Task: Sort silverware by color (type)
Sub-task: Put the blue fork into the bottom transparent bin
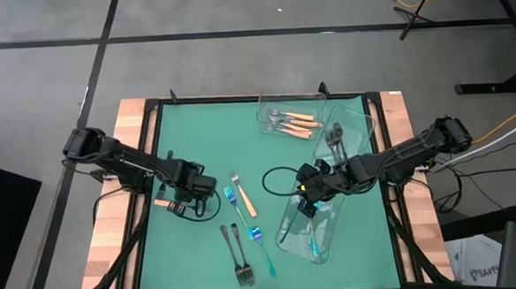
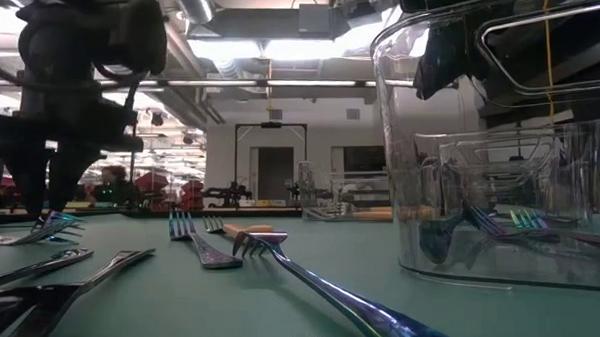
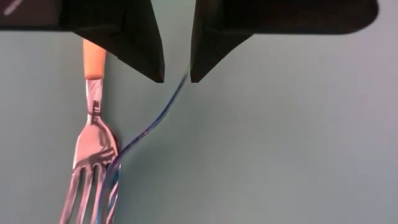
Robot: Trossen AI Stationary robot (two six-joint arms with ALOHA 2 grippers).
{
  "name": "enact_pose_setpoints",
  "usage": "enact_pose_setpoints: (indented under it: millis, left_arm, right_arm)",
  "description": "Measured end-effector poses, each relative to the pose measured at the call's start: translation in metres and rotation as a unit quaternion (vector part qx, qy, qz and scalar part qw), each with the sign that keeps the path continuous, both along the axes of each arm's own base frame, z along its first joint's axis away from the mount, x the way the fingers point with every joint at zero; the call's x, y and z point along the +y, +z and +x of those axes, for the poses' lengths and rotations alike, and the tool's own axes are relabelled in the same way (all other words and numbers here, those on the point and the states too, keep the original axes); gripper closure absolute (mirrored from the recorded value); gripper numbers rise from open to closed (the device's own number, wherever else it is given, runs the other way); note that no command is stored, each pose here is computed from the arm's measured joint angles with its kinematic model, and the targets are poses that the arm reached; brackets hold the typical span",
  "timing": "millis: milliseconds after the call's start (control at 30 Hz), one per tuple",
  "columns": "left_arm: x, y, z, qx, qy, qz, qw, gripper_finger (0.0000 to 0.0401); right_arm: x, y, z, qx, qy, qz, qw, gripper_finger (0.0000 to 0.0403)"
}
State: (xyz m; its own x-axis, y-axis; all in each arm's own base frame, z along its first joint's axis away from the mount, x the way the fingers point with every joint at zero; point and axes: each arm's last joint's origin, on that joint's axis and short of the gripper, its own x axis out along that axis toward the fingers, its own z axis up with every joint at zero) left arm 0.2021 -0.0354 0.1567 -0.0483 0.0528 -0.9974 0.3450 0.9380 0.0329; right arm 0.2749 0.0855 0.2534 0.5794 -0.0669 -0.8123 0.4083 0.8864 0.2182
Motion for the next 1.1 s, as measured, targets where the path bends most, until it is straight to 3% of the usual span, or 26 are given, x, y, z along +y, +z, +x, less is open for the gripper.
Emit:
enact_pose_setpoints:
  millis: [467,600,767,1100]
  left_arm:
    - [-0.001,-0.026,0.007,0.067,0.002,0.025,0.997,0.0329]
    - [-0.001,-0.026,0.008,0.067,0.000,0.024,0.997,0.0350]
    - [-0.002,-0.022,0.012,0.062,-0.001,0.022,0.998,0.0392]
    - [-0.007,0.000,0.041,-0.017,0.038,-0.001,0.999,0.0397]
  right_arm:
    - [0.000,0.000,0.000,0.000,0.000,0.000,1.000,0.0334]
    - [0.000,0.000,0.000,0.000,0.000,0.000,1.000,0.0334]
    - [0.000,0.000,0.000,0.000,0.000,0.000,1.000,0.0334]
    - [0.000,0.000,0.000,0.000,0.000,-0.001,1.000,0.0334]
